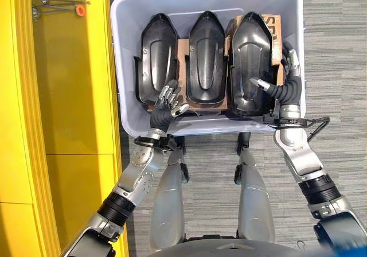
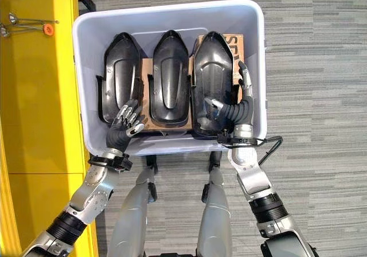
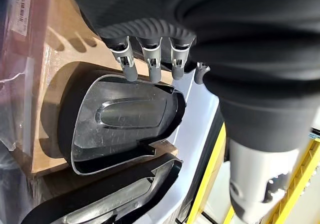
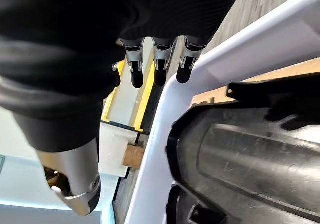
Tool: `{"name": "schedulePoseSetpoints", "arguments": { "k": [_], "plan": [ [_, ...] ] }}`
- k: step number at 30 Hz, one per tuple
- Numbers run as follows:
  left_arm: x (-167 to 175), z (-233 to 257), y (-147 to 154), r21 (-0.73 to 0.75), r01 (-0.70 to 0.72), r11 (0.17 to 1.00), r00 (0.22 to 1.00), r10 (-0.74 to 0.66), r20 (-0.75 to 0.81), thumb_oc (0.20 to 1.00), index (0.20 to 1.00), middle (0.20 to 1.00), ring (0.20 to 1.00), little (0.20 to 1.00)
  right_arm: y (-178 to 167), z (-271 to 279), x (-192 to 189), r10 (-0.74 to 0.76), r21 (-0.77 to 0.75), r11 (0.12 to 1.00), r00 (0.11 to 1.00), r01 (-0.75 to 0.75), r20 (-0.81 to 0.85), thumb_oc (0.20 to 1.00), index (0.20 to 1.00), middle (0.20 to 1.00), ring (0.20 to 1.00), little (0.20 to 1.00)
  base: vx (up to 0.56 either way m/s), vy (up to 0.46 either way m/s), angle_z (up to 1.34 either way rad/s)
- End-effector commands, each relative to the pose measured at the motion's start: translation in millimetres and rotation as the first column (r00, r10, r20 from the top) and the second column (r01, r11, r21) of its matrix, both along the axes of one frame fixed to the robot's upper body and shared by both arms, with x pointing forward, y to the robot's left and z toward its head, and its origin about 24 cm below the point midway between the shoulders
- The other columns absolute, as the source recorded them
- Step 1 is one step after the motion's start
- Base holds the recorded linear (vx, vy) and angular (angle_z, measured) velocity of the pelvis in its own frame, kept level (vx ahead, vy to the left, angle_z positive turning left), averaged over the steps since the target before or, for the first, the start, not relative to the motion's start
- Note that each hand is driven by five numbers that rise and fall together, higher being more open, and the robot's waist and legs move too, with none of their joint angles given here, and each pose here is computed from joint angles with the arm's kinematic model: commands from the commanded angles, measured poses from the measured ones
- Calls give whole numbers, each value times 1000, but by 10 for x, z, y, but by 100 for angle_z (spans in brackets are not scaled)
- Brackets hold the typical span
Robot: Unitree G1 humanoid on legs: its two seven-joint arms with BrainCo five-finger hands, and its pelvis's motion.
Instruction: Move parts from the plastic box to the shelf.
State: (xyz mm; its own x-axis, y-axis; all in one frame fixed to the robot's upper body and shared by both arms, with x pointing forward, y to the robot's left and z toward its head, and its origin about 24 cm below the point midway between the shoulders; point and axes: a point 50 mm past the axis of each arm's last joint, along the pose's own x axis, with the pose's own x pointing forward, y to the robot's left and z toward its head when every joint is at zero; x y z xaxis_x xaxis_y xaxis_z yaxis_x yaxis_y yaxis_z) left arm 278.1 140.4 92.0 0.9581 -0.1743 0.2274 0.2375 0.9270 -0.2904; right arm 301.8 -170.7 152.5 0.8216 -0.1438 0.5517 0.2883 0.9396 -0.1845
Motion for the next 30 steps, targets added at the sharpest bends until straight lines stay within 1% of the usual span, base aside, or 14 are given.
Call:
{"name": "schedulePoseSetpoints", "arguments": {
  "k": [1, 14, 18, 20, 30],
  "plan": [
    [-74, 202, 32, -4, -11, 1000, 993, 11, 120, 1000, 1000, 1000, 1000, 1000, -96, 151, -42, -37, 11, 999, 995, 36, 95, 1000, 1000, 1000, 1000, 1000, 0, 0, 0],
    [-76, 196, 27, 10, -6, 1000, 993, 5, 120, 1000, 1000, 1000, 1000, 1000, -204, -8, -13, -107, 1, 994, 994, 107, 31, 1000, 1000, 1000, 1000, 1000, 0, 0, 0],
    [-74, 195, 28, 10, -6, 1000, 993, 5, 120, 1000, 1000, 1000, 1000, 1000, -202, -88, 27, -117, -11, 993, 993, 117, -9, 1000, 1000, 1000, 1000, 1000, 0, -2, -2],
    [-71, 199, 25, 12, -5, 1000, 992, 3, 122, 1000, 1000, 1000, 1000, 1000, -198, -122, 65, -128, -42, 991, 991, 126, -31, 1000, 1000, 1000, 1000, 1000, 0, 0, 0],
    [-70, 211, 32, 11, -9, 1000, 992, 7, 128, 1000, 1000, 1000, 1000, 1000, -269, -330, 140, -184, -60, 982, 974, 177, -133, 1000, 1000, 1000, 1000, 1000, 0, 0, 0]
  ]
}}
